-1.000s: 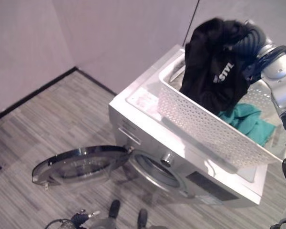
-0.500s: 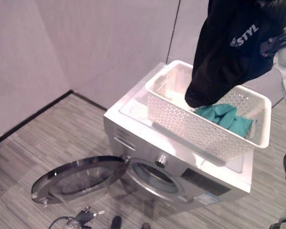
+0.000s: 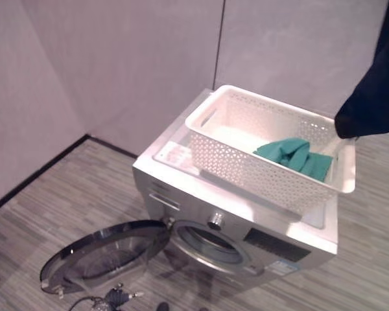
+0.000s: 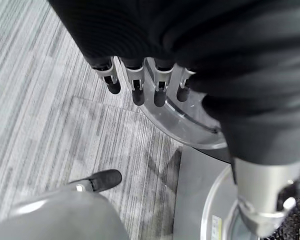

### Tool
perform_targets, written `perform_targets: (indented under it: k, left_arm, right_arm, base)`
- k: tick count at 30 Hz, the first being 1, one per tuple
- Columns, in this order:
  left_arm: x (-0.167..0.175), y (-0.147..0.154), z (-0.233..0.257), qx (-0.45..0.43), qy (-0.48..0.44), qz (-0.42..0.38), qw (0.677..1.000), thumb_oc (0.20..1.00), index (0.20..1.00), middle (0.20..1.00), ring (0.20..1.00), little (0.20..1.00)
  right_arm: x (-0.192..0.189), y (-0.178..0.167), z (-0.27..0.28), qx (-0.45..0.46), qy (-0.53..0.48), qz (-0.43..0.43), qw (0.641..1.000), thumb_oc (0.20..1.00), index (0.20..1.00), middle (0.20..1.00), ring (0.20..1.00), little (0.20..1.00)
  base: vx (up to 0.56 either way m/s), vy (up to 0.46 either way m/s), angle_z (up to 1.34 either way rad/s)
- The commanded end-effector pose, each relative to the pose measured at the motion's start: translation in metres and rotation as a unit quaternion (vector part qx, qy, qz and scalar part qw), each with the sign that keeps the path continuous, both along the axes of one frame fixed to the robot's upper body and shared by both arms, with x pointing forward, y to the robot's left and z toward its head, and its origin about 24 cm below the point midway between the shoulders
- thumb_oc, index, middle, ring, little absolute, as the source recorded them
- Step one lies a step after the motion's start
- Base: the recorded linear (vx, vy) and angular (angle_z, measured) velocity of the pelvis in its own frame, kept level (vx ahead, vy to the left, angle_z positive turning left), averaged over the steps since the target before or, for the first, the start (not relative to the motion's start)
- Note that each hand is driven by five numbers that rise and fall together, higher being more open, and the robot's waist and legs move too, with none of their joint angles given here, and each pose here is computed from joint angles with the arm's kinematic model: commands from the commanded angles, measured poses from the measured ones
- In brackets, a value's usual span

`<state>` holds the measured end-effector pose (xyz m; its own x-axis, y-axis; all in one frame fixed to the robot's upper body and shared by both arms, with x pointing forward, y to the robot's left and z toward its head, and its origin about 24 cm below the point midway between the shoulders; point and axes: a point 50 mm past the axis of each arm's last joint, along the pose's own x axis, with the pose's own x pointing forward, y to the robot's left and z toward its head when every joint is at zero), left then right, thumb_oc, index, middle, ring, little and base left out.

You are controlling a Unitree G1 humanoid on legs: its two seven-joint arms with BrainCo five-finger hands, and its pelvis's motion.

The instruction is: Grab the laundry basket,head to the washer,open it,put in the laundry and shut it.

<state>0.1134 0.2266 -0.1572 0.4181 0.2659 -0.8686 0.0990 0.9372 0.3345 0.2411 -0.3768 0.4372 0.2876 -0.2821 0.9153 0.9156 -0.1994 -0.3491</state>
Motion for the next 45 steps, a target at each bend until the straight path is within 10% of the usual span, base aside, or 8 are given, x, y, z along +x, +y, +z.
perform_targets:
  k: [1,25,40,45]
  left_arm:
    - [-0.008,0.018,0.001,0.035,0.019,-0.001,0.999,1.000,1.000,1.000,1.000,1.000]
    - [0.039,0.011,0.028,0.007,-0.119,-0.088,0.989,1.000,1.000,1.000,1.000,1.000]
    - [0.056,-0.018,0.040,0.012,-0.158,-0.245,0.957,1.000,1.000,1.000,1.000,1.000]
    - [0.059,-0.029,0.041,0.010,-0.172,-0.262,0.949,1.000,1.000,1.000,1.000,1.000]
  right_arm:
    - [-0.032,-0.016,0.016,0.000,-0.057,-0.053,0.997,0.200,0.200,0.200,0.200,0.200]
    - [-0.103,-0.084,-0.292,0.315,0.184,-0.110,0.924,0.200,0.200,0.200,0.200,0.200]
    - [-0.081,0.107,-0.504,0.536,0.515,0.209,0.635,0.200,0.200,0.200,0.200,0.200]
    - [-0.052,0.155,-0.508,0.528,0.529,0.284,0.601,0.200,0.200,0.200,0.200,0.200]
  base:
    - [0.03,0.025,-0.28]
    - [0.01,-0.019,-0.07]
    - [-0.02,-0.024,-0.03]
    - [-0.05,-0.020,0.13]
